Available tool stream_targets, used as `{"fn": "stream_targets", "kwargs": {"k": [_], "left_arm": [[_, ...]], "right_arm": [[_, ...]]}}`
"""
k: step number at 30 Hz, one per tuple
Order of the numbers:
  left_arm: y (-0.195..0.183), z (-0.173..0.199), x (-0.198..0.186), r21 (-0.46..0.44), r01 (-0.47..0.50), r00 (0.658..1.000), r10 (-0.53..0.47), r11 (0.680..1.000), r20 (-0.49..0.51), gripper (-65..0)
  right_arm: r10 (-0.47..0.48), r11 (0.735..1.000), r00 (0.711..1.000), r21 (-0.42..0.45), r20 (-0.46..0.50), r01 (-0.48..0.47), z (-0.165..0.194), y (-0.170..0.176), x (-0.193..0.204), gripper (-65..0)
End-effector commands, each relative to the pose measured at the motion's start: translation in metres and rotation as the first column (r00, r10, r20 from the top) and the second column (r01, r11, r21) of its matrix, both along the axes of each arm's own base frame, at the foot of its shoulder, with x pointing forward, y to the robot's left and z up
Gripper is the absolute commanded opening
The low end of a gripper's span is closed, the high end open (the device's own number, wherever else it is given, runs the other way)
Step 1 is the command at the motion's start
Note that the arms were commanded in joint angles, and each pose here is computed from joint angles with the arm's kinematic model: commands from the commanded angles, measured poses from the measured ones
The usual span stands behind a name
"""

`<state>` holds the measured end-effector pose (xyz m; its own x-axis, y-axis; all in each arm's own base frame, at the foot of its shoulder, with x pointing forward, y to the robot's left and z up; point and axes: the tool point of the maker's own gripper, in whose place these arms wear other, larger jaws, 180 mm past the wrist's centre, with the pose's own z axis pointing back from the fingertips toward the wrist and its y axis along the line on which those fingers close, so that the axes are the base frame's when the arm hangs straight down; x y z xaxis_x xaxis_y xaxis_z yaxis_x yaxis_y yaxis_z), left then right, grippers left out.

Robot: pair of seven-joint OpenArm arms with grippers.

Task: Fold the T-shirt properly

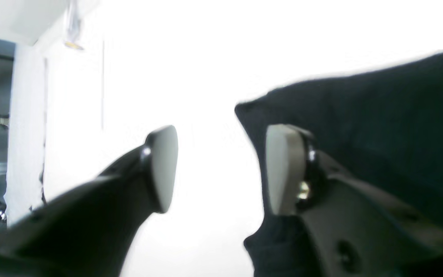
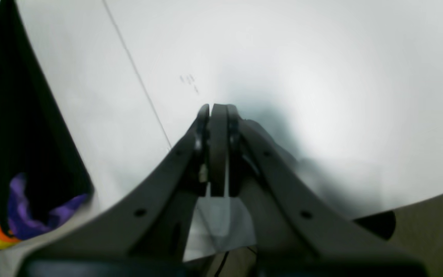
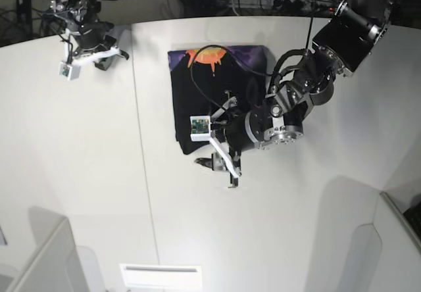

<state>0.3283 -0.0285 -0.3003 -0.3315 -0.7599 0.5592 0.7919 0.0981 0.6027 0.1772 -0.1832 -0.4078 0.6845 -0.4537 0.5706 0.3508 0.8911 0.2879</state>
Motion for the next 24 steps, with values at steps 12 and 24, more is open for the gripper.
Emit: {"fn": "stream_targets", "kwargs": {"k": [12,24], "left_arm": [[0.089,-0.001,-0.036,-0.227,-0.308,0.951,0.293,0.924,-0.097,-65.0],[0.126,-0.032,-0.148,-0.419,-0.493,0.858,0.347,0.763,-0.379,-65.0]], "right_arm": [[0.137,0.974,0.970,-0.206,0.199,-0.095,0.043,-0.026,0.002,-65.0],[0.444,0.850,0.889,-0.366,0.112,-0.378,0.042,-0.018,-0.043,-65.0]]}}
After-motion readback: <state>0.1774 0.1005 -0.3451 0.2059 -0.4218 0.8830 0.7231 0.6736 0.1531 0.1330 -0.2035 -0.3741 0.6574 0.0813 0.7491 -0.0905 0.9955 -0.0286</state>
